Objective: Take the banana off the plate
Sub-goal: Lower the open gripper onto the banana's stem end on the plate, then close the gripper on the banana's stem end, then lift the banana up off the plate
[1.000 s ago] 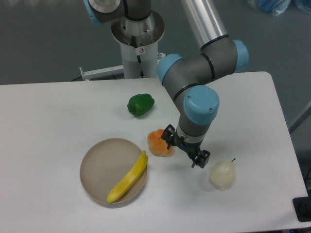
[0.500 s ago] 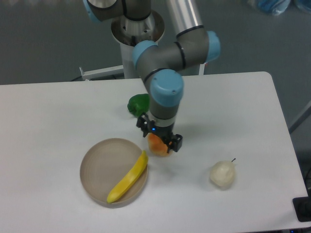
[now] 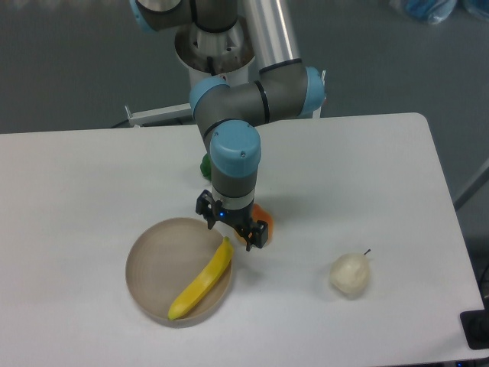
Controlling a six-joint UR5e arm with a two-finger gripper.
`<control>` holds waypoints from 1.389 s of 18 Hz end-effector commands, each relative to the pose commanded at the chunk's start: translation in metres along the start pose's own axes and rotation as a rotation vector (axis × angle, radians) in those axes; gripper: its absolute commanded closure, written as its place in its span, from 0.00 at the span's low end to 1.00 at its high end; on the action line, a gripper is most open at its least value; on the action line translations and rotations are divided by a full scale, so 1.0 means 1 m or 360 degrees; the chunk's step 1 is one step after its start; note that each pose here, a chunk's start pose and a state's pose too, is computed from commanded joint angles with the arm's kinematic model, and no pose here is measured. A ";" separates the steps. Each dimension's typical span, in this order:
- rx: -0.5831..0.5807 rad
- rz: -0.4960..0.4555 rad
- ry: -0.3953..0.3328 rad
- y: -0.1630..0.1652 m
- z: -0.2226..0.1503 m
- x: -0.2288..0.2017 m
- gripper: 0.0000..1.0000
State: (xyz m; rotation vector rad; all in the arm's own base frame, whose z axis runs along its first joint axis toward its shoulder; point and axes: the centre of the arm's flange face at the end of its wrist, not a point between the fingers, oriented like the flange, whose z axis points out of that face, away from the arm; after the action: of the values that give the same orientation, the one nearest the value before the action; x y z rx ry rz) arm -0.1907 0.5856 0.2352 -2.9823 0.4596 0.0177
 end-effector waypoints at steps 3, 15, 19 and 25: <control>-0.0006 0.0002 0.0008 -0.001 0.007 0.001 0.07; -0.0003 -0.0025 0.0010 -0.009 0.010 0.001 0.61; 0.0041 -0.0043 -0.0023 -0.015 -0.007 -0.005 0.72; 0.0099 -0.0053 -0.0083 -0.009 -0.039 -0.014 0.76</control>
State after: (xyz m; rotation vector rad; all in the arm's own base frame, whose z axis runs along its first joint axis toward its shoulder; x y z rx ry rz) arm -0.2016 0.5935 0.2751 -2.9204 0.3966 0.0764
